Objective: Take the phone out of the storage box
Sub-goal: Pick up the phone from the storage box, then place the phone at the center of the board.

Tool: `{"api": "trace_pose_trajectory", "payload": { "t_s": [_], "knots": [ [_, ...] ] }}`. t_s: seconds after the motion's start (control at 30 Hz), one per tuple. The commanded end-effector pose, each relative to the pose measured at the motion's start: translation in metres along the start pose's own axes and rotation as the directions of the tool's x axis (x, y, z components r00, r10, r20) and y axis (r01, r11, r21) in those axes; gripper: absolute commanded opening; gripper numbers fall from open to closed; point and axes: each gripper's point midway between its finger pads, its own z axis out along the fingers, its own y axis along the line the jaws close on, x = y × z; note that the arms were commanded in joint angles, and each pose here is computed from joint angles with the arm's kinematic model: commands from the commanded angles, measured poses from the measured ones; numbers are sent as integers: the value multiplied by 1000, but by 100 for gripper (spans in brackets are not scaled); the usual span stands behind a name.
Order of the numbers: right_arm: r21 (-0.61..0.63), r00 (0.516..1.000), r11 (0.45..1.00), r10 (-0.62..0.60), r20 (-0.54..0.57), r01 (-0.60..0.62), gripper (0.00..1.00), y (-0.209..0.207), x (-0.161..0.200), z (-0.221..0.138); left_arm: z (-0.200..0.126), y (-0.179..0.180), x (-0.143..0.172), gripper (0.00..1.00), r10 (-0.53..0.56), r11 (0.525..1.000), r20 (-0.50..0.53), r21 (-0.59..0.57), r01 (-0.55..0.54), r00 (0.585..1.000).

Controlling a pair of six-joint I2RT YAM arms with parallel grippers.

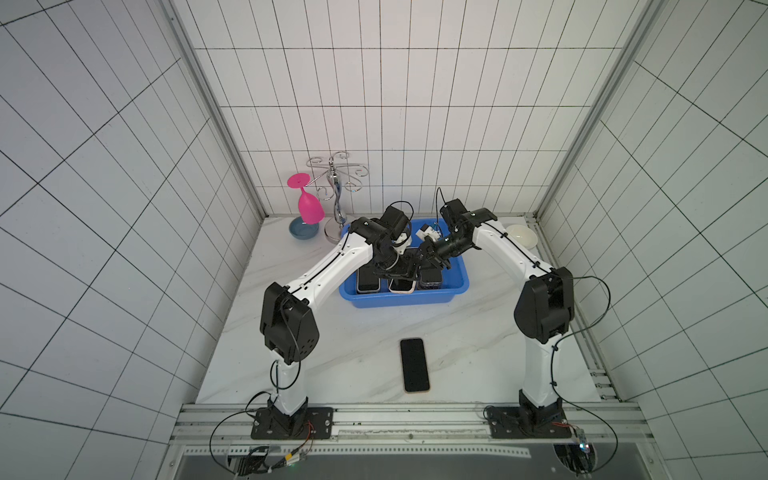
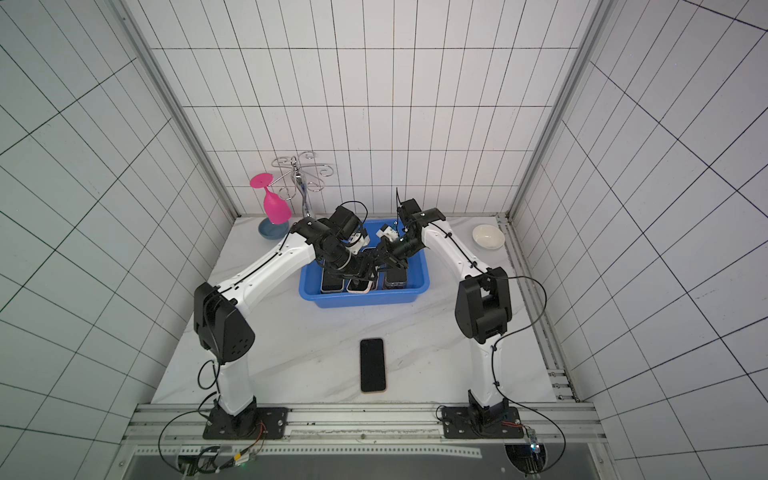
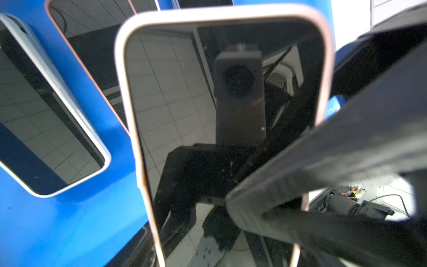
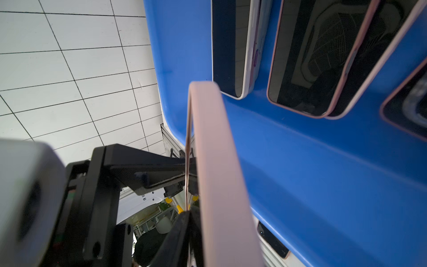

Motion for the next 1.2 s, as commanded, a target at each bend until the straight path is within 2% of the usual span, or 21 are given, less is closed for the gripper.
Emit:
{"api": "trace_pose_trajectory", "payload": {
  "t_s": [0.0, 0.03, 0.1, 0.17, 0.33, 0.47, 0.57, 0.7, 0.9, 1.17],
  "knots": [
    [14, 1000, 1000, -19, -18, 20, 11, 2, 5, -1, -12, -25, -13, 65, 52, 994, 59, 90, -57, 997],
    [12, 1000, 1000, -26, -14, 26, 7, 5, 6, -4, -13, -26, -13, 68, 53, 994, 59, 94, -58, 997],
    [8, 999, 999, -38, 0, 38, 0, 9, 10, -13, -16, -27, -14, 82, 46, 993, 63, 103, -52, 997],
    [21, 999, 999, -41, 15, 40, 0, 9, 18, -25, -23, -27, -18, 96, 24, 992, 81, 124, -34, 996],
    [136, 999, 990, -34, 42, 28, 0, -10, 61, -68, -66, -20, -39, 98, -78, 976, 175, 216, 39, 982],
    [299, 1000, 954, 2, 15, -6, 0, -47, 132, -85, -91, 7, -52, 98, -138, 976, 254, 198, 88, 957],
    [319, 996, 945, 82, -19, -72, 0, -73, 183, -73, -85, 25, -54, 98, -148, 983, 266, 148, 111, 953],
    [348, 990, 931, 135, -46, -111, 0, -110, 214, -42, -70, 32, -57, 98, -161, 982, 239, 137, 131, 958],
    [349, 990, 936, 86, -114, -42, 0, -121, 207, -1, -56, 39, -62, 98, -178, 981, 221, 118, 155, 959],
    [336, 978, 942, 84, -191, -15, 0, -137, 203, 37, -49, 51, -54, 98, -174, 984, 214, 77, 161, 961]
  ]
}}
